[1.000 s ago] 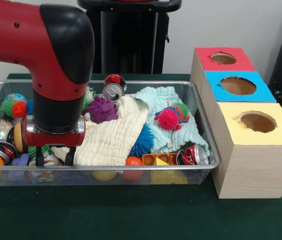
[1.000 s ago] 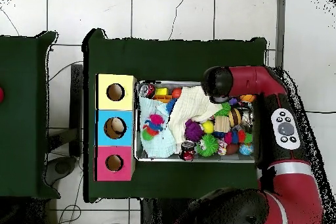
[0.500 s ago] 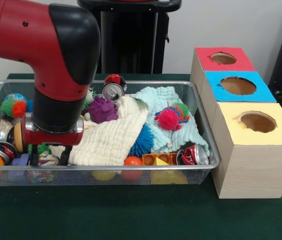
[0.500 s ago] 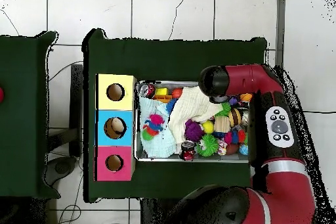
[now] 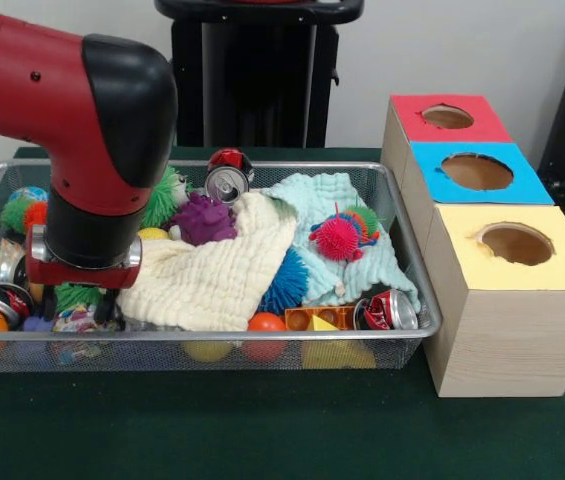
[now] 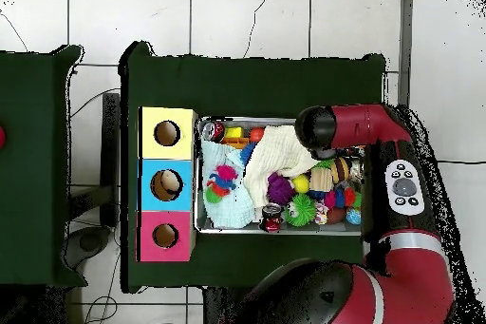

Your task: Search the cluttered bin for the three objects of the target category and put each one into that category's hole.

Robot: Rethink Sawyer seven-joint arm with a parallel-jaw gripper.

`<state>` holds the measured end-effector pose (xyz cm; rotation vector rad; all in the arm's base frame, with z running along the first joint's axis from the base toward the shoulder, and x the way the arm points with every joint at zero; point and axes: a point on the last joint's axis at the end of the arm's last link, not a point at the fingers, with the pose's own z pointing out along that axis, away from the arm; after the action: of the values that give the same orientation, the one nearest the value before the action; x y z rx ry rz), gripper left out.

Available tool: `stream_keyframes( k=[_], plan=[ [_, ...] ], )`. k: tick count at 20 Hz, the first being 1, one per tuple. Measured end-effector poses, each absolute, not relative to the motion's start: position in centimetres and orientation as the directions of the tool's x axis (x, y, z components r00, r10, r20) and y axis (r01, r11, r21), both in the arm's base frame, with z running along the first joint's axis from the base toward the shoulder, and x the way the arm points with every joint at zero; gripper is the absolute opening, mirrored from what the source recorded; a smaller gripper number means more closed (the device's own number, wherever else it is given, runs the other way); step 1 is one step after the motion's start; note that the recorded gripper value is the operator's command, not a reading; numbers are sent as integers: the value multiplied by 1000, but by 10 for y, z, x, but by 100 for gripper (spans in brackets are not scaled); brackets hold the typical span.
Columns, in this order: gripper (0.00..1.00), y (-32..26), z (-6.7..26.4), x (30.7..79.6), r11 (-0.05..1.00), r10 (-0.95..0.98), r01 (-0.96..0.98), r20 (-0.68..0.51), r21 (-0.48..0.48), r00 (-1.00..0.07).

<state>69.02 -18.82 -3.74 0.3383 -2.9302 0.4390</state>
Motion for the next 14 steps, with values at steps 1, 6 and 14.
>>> stream_keyframes(
  k=[1,6,14],
  plan=[
    [100,-188,-39,689,932,-198,-245,191,-269,-961],
    [100,-187,-49,687,935,-194,-242,198,-259,-961],
    [100,-197,-47,689,962,-137,-173,173,-211,-975]
  ],
)
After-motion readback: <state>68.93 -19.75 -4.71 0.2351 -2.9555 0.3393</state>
